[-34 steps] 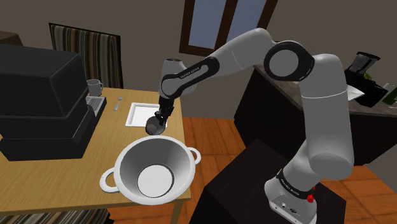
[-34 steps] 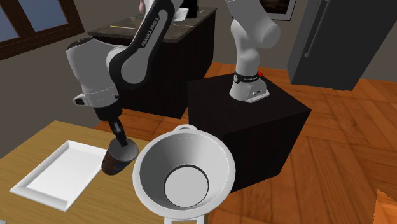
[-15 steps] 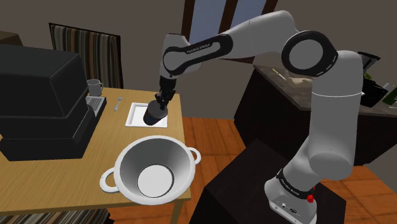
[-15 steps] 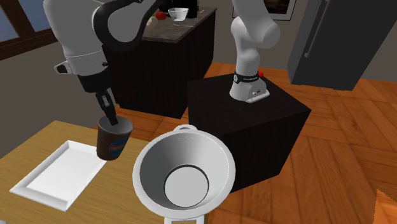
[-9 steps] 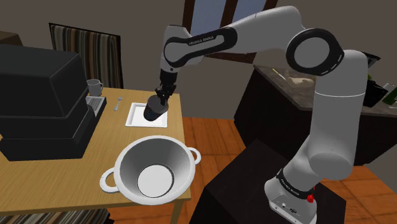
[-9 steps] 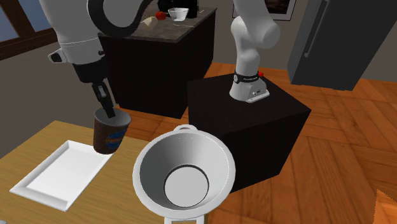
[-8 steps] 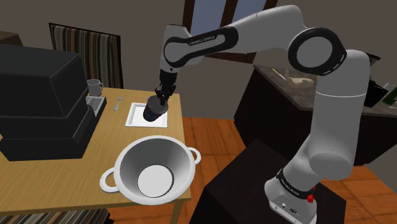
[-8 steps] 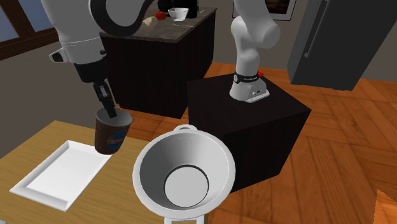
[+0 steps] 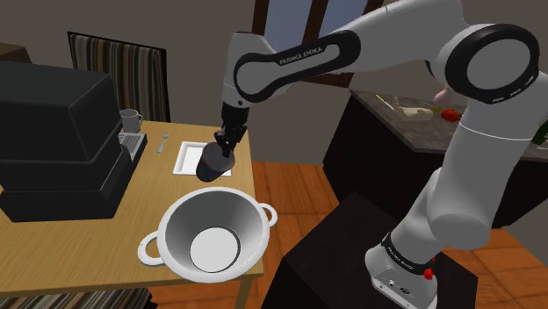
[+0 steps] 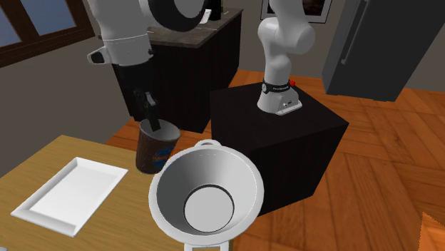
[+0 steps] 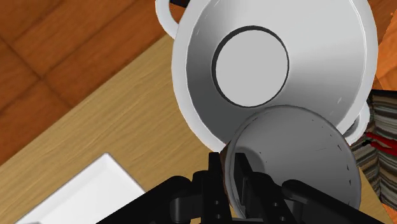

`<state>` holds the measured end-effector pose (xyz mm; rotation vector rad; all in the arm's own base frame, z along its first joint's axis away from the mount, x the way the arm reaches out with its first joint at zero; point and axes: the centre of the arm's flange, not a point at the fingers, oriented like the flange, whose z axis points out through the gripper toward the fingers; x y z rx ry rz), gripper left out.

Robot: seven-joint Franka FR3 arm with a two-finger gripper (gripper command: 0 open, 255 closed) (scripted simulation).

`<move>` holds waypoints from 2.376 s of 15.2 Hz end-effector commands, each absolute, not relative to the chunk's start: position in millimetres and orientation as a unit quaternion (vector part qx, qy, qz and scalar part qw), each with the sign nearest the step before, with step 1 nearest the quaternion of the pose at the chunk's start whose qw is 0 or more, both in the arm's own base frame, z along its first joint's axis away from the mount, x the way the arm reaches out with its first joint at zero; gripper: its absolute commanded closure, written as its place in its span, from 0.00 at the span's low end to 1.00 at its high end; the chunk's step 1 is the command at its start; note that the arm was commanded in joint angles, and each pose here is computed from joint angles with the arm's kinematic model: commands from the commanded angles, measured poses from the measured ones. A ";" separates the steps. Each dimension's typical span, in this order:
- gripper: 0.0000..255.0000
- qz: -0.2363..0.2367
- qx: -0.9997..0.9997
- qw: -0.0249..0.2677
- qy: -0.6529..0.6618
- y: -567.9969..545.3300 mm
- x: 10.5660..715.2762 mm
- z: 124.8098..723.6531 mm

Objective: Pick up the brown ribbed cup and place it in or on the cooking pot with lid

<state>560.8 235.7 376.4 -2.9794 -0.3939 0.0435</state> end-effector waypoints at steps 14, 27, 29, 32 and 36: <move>1.00 0.014 -0.989 0.068 -0.130 295.5 466.4 361.6; 1.00 0.014 -0.989 0.068 -0.130 295.5 466.4 293.0; 1.00 0.014 -0.989 0.068 -0.130 295.5 466.3 287.7; 1.00 0.014 -0.989 0.068 -0.130 295.5 466.4 287.7; 0.00 0.014 -0.989 0.068 -0.130 295.5 466.4 287.7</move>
